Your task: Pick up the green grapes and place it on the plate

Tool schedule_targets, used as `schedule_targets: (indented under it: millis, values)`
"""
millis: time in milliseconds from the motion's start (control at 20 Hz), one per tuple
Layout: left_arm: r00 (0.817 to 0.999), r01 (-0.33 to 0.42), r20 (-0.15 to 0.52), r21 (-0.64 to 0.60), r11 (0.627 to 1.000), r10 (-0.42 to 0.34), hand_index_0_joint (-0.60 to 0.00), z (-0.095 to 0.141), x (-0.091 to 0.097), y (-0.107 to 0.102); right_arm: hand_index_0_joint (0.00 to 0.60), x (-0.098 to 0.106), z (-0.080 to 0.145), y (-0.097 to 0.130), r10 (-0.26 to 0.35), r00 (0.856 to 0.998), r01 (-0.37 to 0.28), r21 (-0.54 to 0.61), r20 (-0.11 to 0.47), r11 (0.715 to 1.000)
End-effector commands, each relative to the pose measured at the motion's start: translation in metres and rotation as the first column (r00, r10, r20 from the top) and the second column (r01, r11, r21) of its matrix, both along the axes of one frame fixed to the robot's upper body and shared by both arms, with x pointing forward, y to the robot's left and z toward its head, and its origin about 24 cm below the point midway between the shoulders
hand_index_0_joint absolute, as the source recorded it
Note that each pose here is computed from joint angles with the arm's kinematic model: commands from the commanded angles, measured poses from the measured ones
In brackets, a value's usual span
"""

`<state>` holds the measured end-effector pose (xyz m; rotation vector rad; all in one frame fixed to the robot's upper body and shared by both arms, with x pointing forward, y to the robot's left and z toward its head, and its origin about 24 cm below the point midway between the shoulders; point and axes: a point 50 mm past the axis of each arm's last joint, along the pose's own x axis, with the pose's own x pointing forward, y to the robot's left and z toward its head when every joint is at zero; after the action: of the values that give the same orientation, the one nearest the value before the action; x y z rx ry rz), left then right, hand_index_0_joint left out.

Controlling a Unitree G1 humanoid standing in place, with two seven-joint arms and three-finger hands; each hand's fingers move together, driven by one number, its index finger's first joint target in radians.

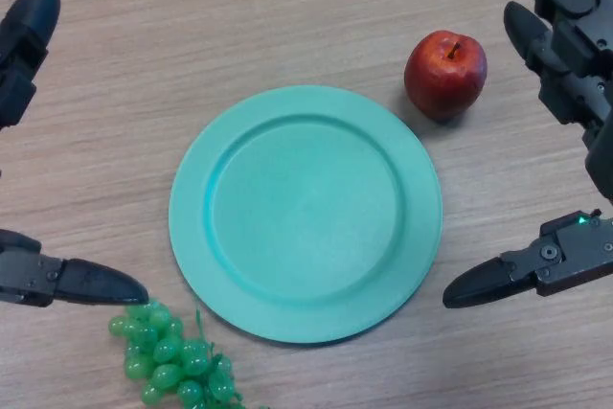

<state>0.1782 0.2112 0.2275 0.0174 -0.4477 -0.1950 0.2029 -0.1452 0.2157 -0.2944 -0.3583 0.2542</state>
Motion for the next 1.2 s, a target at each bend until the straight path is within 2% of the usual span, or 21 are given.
schedule_targets:
  millis: [50, 450, 650, 750, 800, 900, 1000, 1100, 1200]
  values:
    - [0.983, -0.021, 0.185, 0.059, 0.998, 0.01, 0.0, 0.023, -0.015, 0.003, 0.0, -0.014, 0.028, -0.002, -0.015, 0.971, 0.007, 0.034, 0.241, 0.999]
    - [0.982, -0.018, 0.19, 0.059, 0.998, 0.007, 0.0, 0.021, -0.016, 0.006, 0.0, -0.012, 0.033, -0.002, -0.024, 0.968, 0.017, 0.029, 0.25, 0.999]
    - [0.979, -0.064, 0.202, 0.096, 0.993, 0.043, 0.0, 0.011, -0.019, 0.007, 0.0, -0.012, 0.033, 0.001, -0.024, 0.967, 0.018, 0.024, 0.254, 1.0]
    - [0.973, -0.133, 0.209, 0.145, 0.98, 0.101, 0.0, -0.002, -0.02, 0.011, 0.0, -0.011, 0.032, 0.003, -0.022, 0.968, 0.018, 0.018, 0.252, 1.0]
    - [0.966, -0.191, 0.209, 0.191, 0.963, 0.15, 0.0, -0.015, -0.02, 0.013, 0.0, -0.011, 0.032, 0.005, -0.019, 0.968, 0.016, 0.015, 0.249, 1.0]
    - [0.963, -0.242, 0.179, 0.237, 0.941, 0.203, 0.0, -0.037, -0.023, 0.016, 0.0, -0.009, 0.032, 0.009, -0.011, 0.971, 0.009, 0.01, 0.24, 1.0]
    - [0.958, -0.278, 0.142, 0.263, 0.924, 0.248, 0.0, -0.06, -0.027, 0.019, 0.0, -0.009, 0.032, 0.012, -0.001, 0.971, -0.001, 0.008, 0.241, 1.0]
    - [0.946, -0.325, 0.117, 0.278, 0.904, 0.304, 0.0, -0.082, -0.031, 0.018, 0.0, -0.009, 0.032, 0.014, 0.008, 0.971, -0.01, 0.007, 0.241, 1.0]
    - [0.939, -0.341, 0.078, 0.321, 0.883, 0.335, 0.0, -0.106, -0.036, 0.012, 0.0, -0.009, 0.031, 0.016, 0.013, 0.971, -0.016, 0.008, 0.237, 1.0]
